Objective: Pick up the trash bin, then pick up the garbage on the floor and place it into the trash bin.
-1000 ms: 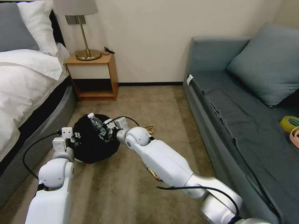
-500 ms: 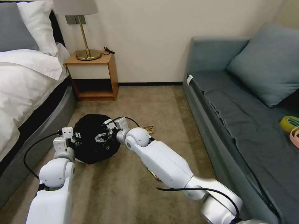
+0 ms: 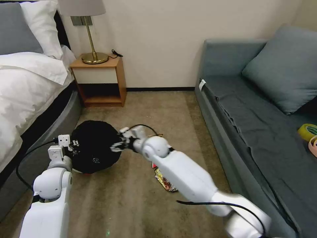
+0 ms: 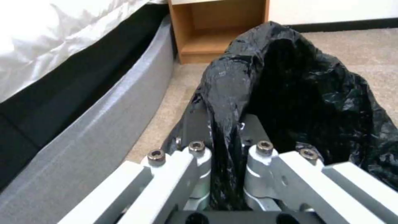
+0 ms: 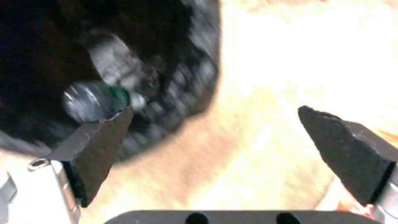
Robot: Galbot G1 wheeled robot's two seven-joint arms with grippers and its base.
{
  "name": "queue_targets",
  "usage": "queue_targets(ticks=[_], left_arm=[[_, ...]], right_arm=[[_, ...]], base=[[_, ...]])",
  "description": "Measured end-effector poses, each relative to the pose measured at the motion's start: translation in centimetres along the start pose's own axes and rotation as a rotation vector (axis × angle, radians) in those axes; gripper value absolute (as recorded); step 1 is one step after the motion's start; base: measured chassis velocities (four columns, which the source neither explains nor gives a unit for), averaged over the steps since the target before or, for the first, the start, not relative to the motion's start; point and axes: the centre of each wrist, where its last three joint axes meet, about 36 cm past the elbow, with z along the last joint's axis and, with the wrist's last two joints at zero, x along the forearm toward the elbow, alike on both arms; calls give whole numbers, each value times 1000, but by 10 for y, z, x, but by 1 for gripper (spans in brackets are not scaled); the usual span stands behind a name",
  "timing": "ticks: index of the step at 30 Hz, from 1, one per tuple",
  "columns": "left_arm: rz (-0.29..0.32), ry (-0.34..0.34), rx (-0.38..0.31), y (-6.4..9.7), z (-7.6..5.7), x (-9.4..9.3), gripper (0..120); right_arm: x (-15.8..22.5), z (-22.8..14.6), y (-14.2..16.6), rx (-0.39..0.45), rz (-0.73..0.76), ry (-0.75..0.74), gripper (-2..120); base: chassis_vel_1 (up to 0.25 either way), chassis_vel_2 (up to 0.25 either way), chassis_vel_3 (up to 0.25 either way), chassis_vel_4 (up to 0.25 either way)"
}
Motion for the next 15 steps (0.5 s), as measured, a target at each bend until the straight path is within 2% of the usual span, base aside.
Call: queue_targets(ticks=[7,15], left_arm=[[0,-7,0,0,-2,0,5],[-1,-1,-3,0,0,1,5]], right_arm=[[17,44,-29,-21,71,81,100],[20,93,-38,-30,121,197,100]], base=[[0,0,0,0],[0,0,0,0]])
